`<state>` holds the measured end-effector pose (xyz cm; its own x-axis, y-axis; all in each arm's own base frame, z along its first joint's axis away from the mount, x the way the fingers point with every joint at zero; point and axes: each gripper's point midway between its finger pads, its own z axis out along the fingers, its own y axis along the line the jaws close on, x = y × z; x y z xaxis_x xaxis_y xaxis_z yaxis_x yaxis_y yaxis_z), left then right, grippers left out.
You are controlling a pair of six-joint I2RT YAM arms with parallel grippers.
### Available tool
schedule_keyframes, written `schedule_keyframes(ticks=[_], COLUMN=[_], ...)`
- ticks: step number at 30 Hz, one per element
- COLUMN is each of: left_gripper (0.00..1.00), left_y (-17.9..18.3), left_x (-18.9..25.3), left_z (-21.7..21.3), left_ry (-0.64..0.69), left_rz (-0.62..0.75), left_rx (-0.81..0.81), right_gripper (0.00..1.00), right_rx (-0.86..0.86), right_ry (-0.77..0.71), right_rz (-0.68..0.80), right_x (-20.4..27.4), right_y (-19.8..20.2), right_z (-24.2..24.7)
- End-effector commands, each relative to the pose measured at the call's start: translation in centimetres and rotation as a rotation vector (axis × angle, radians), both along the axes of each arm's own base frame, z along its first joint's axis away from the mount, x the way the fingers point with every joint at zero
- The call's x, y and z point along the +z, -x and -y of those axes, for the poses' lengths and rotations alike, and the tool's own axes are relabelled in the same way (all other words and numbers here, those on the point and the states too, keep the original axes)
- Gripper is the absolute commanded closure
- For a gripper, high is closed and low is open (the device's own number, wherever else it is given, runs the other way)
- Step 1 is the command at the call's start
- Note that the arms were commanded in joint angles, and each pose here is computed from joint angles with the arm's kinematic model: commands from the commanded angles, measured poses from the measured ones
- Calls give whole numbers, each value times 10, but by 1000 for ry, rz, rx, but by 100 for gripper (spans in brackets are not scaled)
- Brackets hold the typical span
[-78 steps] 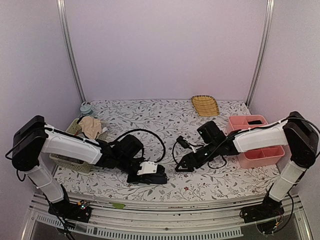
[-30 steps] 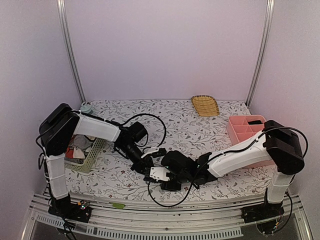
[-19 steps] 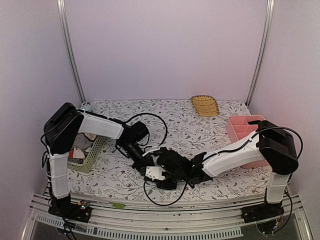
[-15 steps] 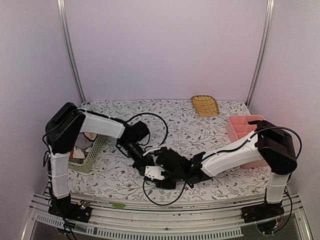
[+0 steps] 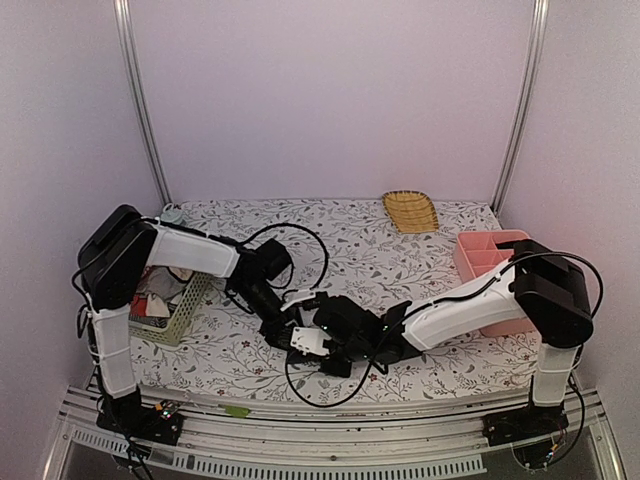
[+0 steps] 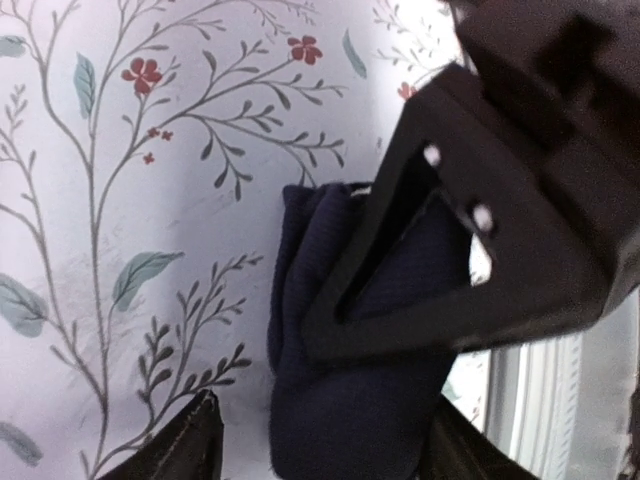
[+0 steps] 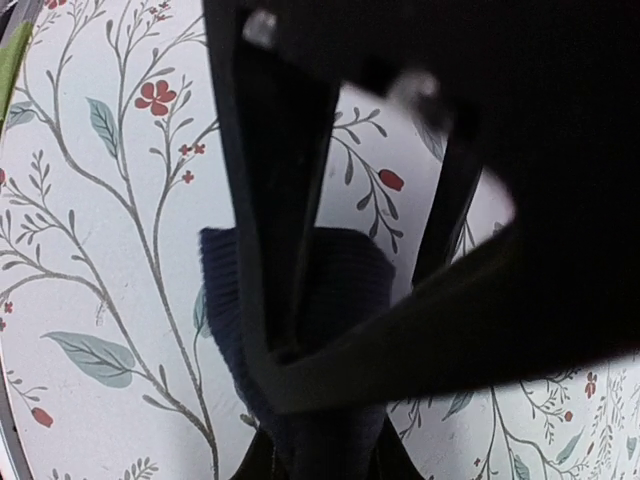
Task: Roll the underwear
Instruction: Pick up the underwear from the corner of the board.
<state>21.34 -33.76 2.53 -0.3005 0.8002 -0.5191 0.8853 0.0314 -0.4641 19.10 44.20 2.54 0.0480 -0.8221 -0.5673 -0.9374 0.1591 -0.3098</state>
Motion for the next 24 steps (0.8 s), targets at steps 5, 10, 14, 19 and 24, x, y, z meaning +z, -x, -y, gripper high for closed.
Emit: schedule_keyframes(ticks=[5, 10, 14, 19, 24], left_gripper=[4, 4, 4, 4, 4], left_y=[-95, -129, -138, -132, -122], left_x=[55, 120, 163, 191, 200], left_z=[-41, -62, -82, -96, -102], left_ry=[-59, 28, 100, 152, 180], left_rz=[425, 686, 793, 824, 800], left_rx=[359, 591, 746, 808, 843], right_gripper=[100, 100, 100, 100, 100], right_rx=[-220, -489, -693, -985, -1237], right_ry=[-24, -148, -305, -492, -575], right_rz=[-248, -327, -365, -303, -299], right_x=[8, 45, 88, 143, 185], right_y=[-5, -41, -69, -91, -105], right_z=[50, 72, 97, 139, 181])
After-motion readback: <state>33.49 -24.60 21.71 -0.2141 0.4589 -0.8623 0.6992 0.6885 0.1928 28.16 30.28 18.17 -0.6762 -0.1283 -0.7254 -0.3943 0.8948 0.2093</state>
